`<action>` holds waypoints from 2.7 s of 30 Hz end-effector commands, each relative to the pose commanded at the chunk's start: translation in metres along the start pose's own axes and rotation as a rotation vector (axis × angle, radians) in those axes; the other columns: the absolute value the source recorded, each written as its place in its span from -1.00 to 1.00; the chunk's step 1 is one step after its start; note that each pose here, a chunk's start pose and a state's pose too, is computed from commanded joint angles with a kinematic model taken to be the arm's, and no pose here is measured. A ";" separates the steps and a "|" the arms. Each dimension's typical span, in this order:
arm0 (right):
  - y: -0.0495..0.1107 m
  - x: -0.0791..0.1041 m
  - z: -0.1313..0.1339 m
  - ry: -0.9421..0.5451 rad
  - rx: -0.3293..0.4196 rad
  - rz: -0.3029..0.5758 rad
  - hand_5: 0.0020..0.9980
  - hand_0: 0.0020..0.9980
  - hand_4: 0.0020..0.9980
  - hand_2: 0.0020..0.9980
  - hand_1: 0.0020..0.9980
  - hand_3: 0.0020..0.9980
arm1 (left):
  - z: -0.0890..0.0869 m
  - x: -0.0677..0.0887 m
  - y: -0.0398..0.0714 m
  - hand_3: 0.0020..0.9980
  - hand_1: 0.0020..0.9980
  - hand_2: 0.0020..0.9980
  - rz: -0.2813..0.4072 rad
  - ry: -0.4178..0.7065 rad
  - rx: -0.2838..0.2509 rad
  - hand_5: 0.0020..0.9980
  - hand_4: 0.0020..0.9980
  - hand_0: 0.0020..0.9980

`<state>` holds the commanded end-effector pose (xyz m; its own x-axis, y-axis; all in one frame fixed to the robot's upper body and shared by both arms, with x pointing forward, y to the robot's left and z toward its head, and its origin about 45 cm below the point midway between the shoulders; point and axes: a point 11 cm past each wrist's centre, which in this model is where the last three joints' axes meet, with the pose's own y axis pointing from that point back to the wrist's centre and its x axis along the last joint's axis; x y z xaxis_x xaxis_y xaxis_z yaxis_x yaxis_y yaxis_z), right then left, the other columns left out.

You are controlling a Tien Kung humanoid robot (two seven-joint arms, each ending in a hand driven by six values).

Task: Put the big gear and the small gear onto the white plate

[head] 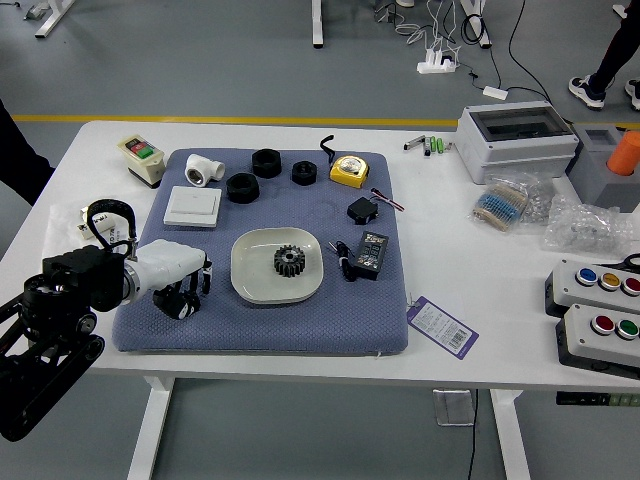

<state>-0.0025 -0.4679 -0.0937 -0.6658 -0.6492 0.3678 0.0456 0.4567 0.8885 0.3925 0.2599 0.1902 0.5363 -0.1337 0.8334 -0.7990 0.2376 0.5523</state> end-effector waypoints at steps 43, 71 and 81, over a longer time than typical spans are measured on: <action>0.000 0.000 -0.003 -0.003 0.006 0.000 0.37 0.40 0.66 0.53 0.46 0.19 | 0.026 0.047 0.022 0.18 0.02 0.11 0.099 -0.005 -0.098 -1.00 0.01 -0.16; 0.000 0.000 -0.003 -0.002 0.005 0.001 0.37 0.40 0.66 0.53 0.46 0.19 | 0.006 0.017 0.012 0.39 0.29 0.34 -0.003 -0.008 -0.020 -0.89 0.89 -0.01; 0.000 0.001 -0.002 0.002 0.003 0.003 0.37 0.40 0.66 0.53 0.46 0.19 | 0.008 0.011 0.003 0.29 0.19 0.24 -0.003 0.013 -0.026 -0.97 0.53 -0.08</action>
<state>-0.0015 -0.4695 -0.0929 -0.6638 -0.6492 0.3712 0.0451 0.4607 0.8864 0.3937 0.2517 0.2008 0.5420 -0.1216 0.8315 -0.7904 0.2622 0.5536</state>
